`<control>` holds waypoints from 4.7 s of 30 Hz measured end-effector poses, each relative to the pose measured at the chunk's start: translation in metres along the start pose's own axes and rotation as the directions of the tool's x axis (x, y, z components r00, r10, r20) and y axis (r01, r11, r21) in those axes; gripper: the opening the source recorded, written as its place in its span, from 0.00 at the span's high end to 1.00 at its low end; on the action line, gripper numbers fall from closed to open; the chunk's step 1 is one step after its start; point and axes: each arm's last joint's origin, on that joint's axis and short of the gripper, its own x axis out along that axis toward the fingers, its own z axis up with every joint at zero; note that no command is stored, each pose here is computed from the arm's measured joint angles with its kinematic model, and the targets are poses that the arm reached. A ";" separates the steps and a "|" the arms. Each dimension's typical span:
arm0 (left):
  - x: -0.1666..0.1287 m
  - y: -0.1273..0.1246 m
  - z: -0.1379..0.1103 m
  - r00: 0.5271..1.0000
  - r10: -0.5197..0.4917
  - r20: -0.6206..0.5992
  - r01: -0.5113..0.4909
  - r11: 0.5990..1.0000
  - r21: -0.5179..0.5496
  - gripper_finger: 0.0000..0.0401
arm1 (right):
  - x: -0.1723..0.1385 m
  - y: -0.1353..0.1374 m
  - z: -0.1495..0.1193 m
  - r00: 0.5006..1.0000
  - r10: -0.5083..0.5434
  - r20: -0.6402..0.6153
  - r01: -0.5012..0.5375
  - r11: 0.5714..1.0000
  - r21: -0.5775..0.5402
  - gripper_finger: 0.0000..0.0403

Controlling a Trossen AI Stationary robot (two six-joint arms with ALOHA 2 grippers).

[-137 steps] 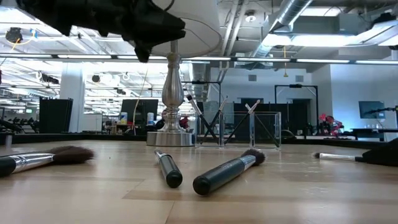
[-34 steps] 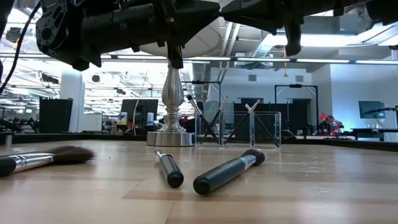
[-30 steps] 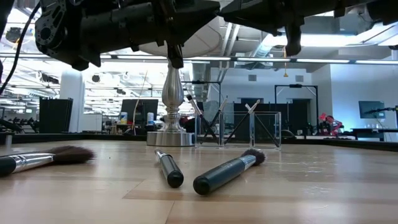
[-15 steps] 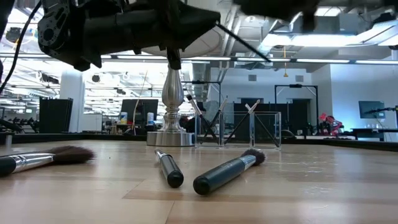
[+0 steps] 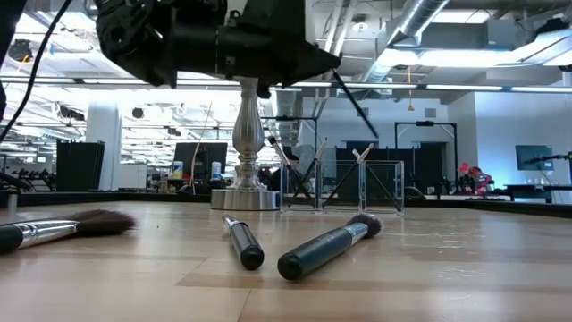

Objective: Put items in baskets/containers
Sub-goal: Put the black eyeshadow brush into the transparent organizer, then put the powder brush into the transparent organizer

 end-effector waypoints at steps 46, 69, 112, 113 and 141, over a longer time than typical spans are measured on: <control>0.001 0.012 -0.020 0.965 0.180 -0.192 -0.135 0.965 0.224 0.76 | 0.051 -0.002 -0.028 0.954 0.290 -0.074 -0.276 0.949 0.152 0.68; -0.120 -0.007 0.040 0.977 -0.064 -0.201 0.069 0.997 0.018 0.75 | 0.069 0.017 -0.113 0.495 0.745 -0.448 -0.794 0.597 0.117 0.52; -0.122 0.006 0.029 0.949 -0.226 -0.220 0.159 0.946 -0.283 0.75 | 0.111 -0.002 -0.165 0.257 0.804 -0.537 -0.894 0.409 0.184 0.87; -0.121 0.005 0.028 0.943 -0.247 -0.225 0.176 0.940 -0.292 0.75 | 0.112 -0.003 -0.157 0.277 0.799 -0.534 -0.890 0.423 0.172 0.88; -0.089 -0.008 -0.041 0.832 -0.279 -0.480 0.224 0.960 -0.170 0.70 | 0.138 -0.002 -0.093 0.563 0.436 -0.702 -0.738 0.648 -0.188 0.89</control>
